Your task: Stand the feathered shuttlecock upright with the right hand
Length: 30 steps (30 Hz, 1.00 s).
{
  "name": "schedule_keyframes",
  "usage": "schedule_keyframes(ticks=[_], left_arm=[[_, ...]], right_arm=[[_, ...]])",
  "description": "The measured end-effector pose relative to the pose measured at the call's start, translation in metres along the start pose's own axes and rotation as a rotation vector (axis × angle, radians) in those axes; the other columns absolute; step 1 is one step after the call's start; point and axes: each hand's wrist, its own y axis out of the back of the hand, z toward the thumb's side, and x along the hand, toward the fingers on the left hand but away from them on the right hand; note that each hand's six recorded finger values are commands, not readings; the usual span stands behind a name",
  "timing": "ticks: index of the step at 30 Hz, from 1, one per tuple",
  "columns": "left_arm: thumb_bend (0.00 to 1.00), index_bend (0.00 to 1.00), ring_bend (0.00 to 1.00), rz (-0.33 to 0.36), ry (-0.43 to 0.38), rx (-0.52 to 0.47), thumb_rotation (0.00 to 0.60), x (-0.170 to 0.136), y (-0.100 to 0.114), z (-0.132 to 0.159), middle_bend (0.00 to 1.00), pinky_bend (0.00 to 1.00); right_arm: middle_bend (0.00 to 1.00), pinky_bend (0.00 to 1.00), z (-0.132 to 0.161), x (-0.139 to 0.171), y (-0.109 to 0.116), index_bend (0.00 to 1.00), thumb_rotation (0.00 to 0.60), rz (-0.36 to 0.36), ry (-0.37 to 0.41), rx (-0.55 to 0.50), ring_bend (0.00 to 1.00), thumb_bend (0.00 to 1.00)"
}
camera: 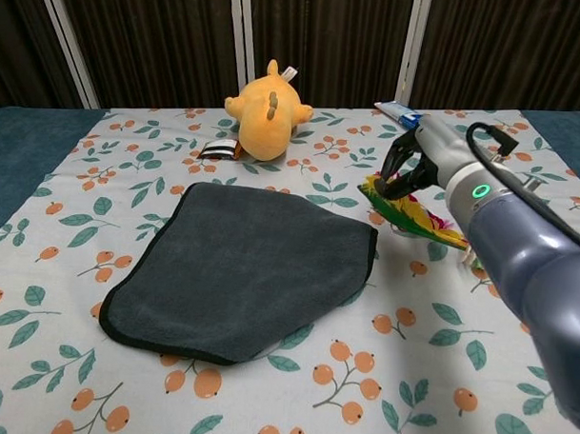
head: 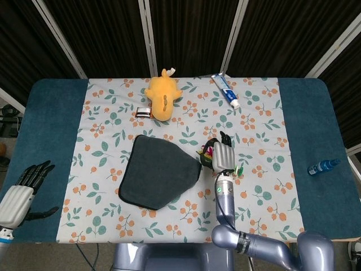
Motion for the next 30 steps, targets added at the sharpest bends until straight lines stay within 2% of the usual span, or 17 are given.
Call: schedule_keyframes(ticks=[7,14,17,23,30], left_arm=[[0.18,0.0,0.0,-0.003,0.005,0.009,0.598,-0.001,-0.001,0.0,0.0,0.0],[0.18,0.0,0.0,0.002,0.005,0.024,0.6,0.0,-0.002,0.001,0.0,0.0],[0.18,0.0,0.0,0.004,0.004,0.031,0.598,0.0,-0.003,0.002,0.0,0.0],[0.18,0.0,0.0,0.006,0.005,0.039,0.597,0.0,-0.004,0.002,0.0,0.0],[0.18,0.0,0.0,0.011,0.006,0.043,0.599,0.0,-0.004,0.002,0.0,0.0]], right_arm=[[0.36,0.0,0.002,0.012,0.047,0.64,0.6,-0.045,0.021,-0.059,0.0,0.39],[0.36,0.0,-0.016,0.028,0.098,0.64,0.6,-0.096,0.006,-0.109,0.0,0.39],[0.36,0.0,-0.026,0.035,0.113,0.64,0.6,-0.112,-0.011,-0.123,0.0,0.39],[0.37,0.0,-0.041,0.045,0.128,0.64,0.6,-0.126,-0.037,-0.146,0.0,0.39],[0.37,0.0,-0.052,0.051,0.129,0.64,0.6,-0.12,-0.061,-0.166,0.0,0.39]])
